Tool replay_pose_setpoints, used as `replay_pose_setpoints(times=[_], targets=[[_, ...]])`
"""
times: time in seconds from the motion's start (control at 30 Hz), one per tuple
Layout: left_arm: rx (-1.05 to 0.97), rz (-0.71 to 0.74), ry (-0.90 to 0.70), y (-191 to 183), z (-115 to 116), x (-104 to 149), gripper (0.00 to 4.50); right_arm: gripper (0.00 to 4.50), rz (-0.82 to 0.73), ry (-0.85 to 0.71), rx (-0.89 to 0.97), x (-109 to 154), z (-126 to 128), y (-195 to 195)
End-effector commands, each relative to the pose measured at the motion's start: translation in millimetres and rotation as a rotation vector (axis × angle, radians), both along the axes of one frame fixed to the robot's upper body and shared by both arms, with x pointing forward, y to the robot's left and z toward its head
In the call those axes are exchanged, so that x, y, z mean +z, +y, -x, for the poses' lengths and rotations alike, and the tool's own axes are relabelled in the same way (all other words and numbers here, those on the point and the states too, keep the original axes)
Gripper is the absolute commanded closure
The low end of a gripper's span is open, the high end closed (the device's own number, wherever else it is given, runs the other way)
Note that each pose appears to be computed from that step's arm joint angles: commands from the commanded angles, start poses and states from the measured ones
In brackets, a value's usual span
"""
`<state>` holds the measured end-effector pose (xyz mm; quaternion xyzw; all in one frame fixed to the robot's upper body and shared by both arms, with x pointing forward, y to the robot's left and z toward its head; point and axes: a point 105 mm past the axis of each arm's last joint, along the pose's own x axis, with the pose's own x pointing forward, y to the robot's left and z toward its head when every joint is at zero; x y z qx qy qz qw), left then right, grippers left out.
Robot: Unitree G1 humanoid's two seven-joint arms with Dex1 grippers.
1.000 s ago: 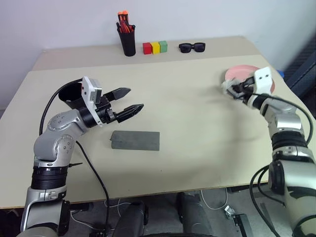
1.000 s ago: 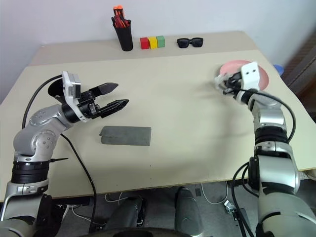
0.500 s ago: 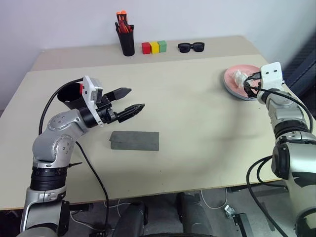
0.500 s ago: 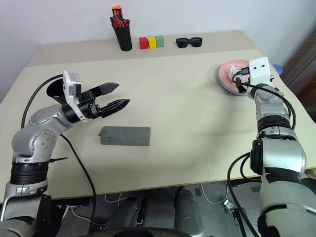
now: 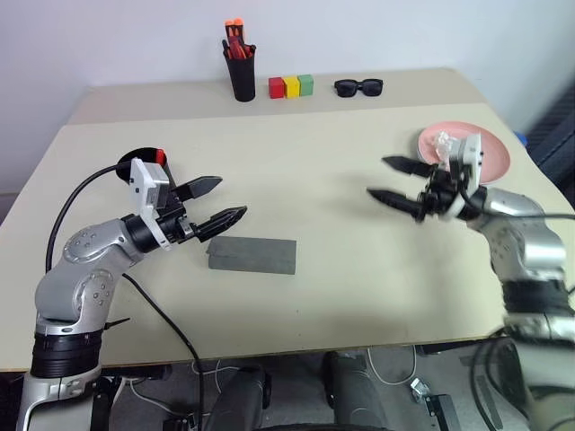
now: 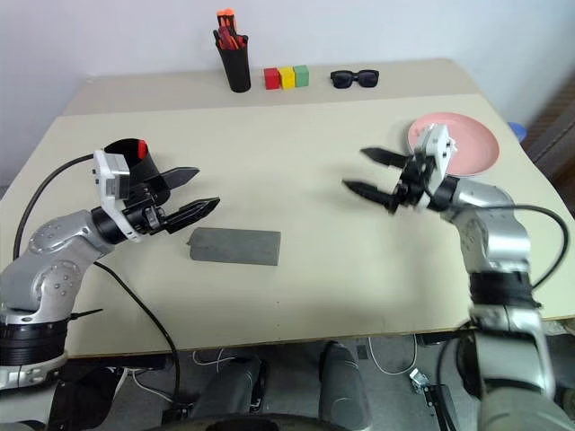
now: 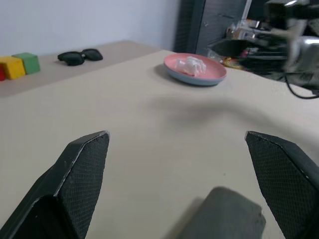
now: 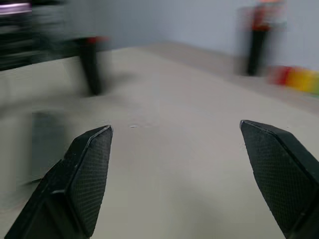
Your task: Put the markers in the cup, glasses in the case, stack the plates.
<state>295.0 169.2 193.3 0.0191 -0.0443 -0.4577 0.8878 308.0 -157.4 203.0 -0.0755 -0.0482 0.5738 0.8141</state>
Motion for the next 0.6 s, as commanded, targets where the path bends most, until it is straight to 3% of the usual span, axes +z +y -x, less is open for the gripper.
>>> replay_pose_setpoints(times=[0.03,0.07,0.17,0.4,0.6], targets=[[-0.034,-0.020,-0.027,10,12,8,0.00,0.35,-0.005,0.038,0.127,10,27,27],[-0.040,-0.022,-0.006,13,13,5,0.00,0.16,0.014,0.045,0.082,5,23,29],[-0.024,-0.048,0.002,18,13,-1,0.00,0.16,0.025,0.068,0.014,-4,19,30],[-0.041,-0.033,0.007,20,11,-11,0.00,0.16,0.096,-0.028,-0.032,3,37,15],[-0.069,-0.014,-0.004,17,7,-13,0.00,0.16,0.127,-0.050,-0.067,10,35,7]])
